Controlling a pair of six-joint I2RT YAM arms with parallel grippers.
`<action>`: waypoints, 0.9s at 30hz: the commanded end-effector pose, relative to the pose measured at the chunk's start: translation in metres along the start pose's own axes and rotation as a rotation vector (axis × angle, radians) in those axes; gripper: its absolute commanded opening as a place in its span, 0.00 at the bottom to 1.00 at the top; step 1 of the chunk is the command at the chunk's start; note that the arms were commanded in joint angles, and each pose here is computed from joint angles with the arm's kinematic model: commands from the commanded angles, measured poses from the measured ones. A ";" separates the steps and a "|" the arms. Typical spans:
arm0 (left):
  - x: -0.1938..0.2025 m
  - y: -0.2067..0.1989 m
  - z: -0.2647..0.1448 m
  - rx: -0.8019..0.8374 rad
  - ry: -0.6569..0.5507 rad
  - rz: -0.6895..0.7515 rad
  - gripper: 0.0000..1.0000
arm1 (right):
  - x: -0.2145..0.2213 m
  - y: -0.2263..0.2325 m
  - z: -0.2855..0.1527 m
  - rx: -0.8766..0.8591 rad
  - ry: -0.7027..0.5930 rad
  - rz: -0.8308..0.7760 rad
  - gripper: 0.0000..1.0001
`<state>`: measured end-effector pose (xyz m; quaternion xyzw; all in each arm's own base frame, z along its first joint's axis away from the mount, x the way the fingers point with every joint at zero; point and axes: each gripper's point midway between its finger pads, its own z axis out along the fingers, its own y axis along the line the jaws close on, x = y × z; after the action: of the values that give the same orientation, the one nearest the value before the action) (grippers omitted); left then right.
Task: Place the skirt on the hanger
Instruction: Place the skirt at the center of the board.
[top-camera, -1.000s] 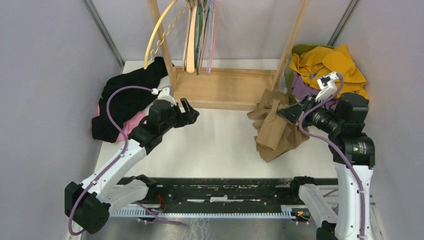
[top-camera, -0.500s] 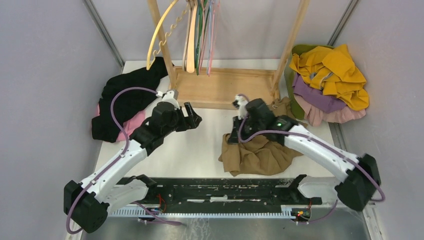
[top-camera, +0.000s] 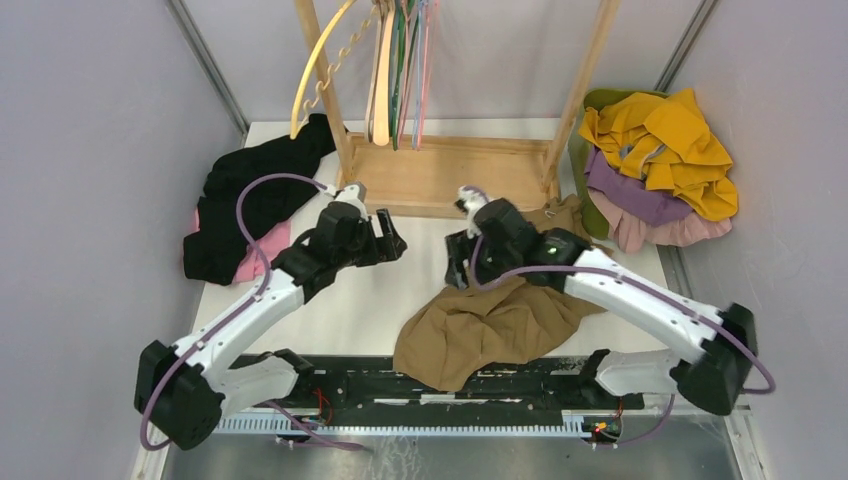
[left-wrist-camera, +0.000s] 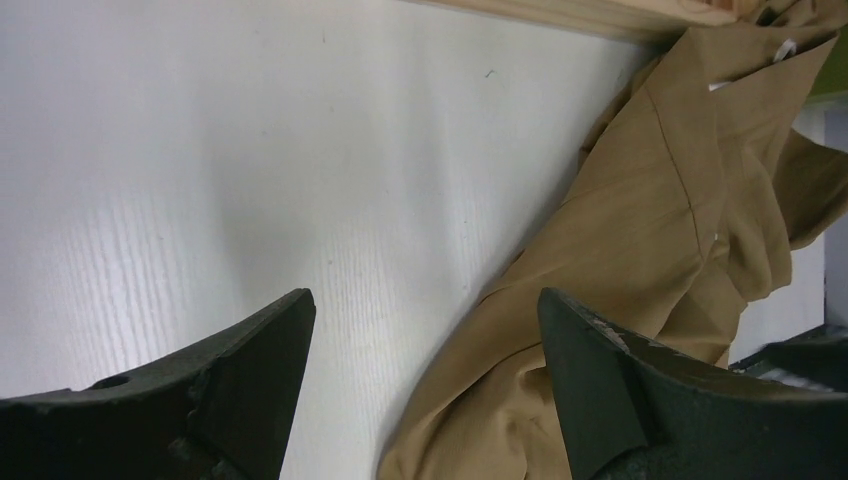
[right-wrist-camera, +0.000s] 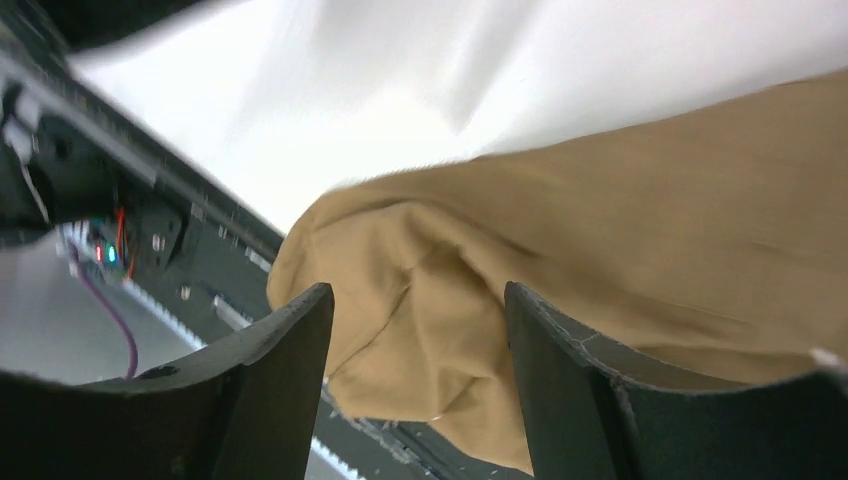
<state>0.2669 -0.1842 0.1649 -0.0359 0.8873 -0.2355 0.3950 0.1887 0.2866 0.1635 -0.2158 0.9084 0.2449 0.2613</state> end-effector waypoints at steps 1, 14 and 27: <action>-0.016 -0.047 0.015 0.119 0.010 0.043 0.89 | -0.048 -0.062 -0.065 0.206 -0.193 0.090 0.68; 0.029 -0.209 0.049 0.202 0.102 0.244 0.93 | -0.009 -0.192 -0.091 0.418 -0.243 0.442 0.57; 0.120 -0.227 0.116 0.137 0.278 0.300 0.94 | 0.016 -0.226 -0.127 0.509 -0.299 0.534 0.57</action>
<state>0.2324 -0.4428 0.0977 0.1829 0.9180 -0.2198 0.2749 0.2450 0.0374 0.1721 0.1427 0.9183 0.0912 0.3577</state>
